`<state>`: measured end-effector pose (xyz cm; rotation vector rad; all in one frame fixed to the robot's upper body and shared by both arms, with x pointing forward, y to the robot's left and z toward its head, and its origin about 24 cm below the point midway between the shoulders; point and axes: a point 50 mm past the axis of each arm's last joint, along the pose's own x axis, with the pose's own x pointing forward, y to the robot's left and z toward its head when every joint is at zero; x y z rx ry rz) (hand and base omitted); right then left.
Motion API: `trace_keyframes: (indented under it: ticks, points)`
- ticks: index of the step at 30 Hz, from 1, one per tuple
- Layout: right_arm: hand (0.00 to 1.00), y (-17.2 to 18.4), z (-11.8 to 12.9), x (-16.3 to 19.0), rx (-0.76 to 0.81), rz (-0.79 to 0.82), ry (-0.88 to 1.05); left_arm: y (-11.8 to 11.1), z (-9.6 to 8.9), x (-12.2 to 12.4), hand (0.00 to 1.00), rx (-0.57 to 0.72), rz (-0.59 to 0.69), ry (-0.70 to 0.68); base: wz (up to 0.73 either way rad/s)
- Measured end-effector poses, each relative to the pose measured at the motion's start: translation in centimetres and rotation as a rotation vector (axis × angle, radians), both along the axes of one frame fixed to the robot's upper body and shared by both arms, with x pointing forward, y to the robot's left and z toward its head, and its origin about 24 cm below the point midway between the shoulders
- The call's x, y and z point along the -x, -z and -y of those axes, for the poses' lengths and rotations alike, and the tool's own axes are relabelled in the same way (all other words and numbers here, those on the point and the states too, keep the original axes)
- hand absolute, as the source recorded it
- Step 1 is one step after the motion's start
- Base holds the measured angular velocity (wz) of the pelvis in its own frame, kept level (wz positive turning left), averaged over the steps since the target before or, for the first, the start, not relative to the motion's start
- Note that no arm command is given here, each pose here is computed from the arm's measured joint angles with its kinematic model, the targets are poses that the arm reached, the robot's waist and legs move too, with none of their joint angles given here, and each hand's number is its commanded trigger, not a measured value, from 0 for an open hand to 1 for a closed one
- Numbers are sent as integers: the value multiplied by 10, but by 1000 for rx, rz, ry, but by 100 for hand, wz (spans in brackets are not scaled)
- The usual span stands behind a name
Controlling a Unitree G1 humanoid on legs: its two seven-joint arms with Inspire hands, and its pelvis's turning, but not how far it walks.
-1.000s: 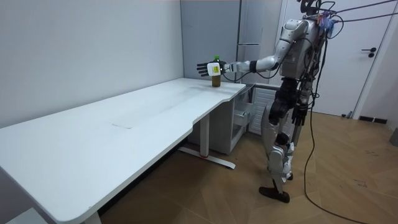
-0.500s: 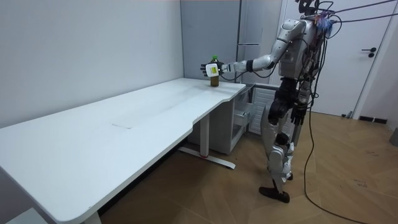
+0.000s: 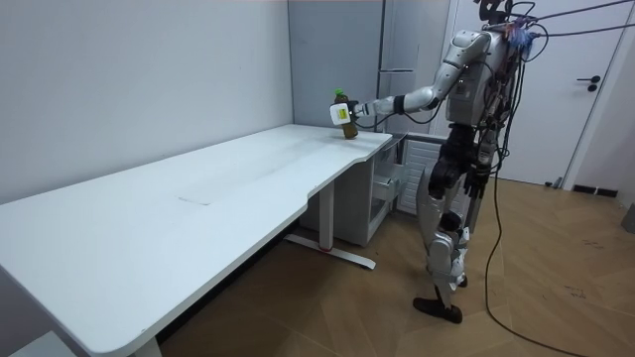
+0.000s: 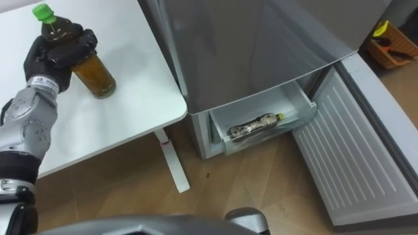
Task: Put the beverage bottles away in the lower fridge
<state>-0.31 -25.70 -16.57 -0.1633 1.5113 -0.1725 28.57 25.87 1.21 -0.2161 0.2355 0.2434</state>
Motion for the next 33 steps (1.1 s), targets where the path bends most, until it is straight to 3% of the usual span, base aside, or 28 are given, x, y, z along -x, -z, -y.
trace_keyframes:
  ticks: [20,33]
  points:
    - [0,0,2,-6,10,12,-9,-1,3,-3,100,2,-5,49,0]
    - [0,-1,2,-24,11,77,32,-18,32,5,100,25,111,154,4]
